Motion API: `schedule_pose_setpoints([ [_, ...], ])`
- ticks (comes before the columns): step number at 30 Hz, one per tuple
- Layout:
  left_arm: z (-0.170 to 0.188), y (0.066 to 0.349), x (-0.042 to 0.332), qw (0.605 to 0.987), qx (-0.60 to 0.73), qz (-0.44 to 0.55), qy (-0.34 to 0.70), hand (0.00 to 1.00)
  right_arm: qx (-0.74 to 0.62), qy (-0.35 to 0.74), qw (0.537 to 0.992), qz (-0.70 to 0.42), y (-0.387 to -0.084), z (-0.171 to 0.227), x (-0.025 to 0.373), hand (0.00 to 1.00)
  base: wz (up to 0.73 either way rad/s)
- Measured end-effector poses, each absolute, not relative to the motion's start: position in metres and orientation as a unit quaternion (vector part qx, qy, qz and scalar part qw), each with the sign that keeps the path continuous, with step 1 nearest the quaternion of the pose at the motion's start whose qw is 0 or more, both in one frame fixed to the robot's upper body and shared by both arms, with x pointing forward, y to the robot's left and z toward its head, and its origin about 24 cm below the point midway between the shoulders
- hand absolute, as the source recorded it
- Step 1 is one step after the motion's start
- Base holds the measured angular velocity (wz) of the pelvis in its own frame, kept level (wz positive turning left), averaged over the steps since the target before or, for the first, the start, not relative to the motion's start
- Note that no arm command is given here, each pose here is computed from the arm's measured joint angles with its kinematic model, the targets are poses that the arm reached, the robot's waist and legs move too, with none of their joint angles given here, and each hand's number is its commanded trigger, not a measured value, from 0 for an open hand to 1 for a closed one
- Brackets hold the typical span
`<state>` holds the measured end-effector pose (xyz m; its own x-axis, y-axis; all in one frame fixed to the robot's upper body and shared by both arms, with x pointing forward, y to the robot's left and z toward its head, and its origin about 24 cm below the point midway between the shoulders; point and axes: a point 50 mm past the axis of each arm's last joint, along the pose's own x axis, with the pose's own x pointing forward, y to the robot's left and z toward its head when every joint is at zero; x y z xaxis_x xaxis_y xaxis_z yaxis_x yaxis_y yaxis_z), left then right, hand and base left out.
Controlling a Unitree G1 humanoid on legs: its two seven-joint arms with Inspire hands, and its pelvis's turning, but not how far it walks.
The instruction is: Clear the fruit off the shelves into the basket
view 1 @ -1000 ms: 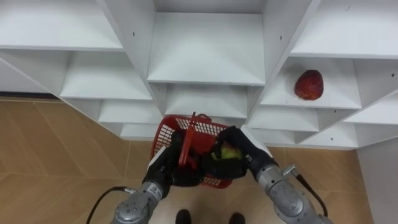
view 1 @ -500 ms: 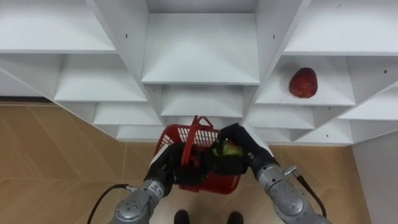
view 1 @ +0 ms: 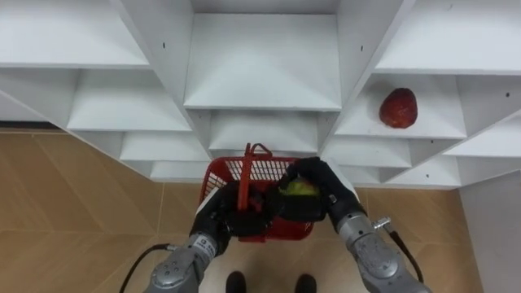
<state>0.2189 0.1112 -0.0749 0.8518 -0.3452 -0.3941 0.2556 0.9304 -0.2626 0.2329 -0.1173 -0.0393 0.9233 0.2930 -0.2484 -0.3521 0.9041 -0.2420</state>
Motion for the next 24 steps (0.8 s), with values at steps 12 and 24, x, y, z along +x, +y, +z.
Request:
schedule_pose_setpoints([
  [12,-0.0750,0.1095,0.2187,0.955,-0.107,-0.158,0.228,1.00,-0.123,0.103,0.973,0.163,-0.1153,-0.0374,0.2404,0.00,0.00],
  [24,-0.0738,0.1091,0.2196,0.955,-0.111,-0.157,0.227,1.00,-0.122,0.100,0.974,0.165,-0.1145,-0.0359,0.2422,0.00,0.00],
])
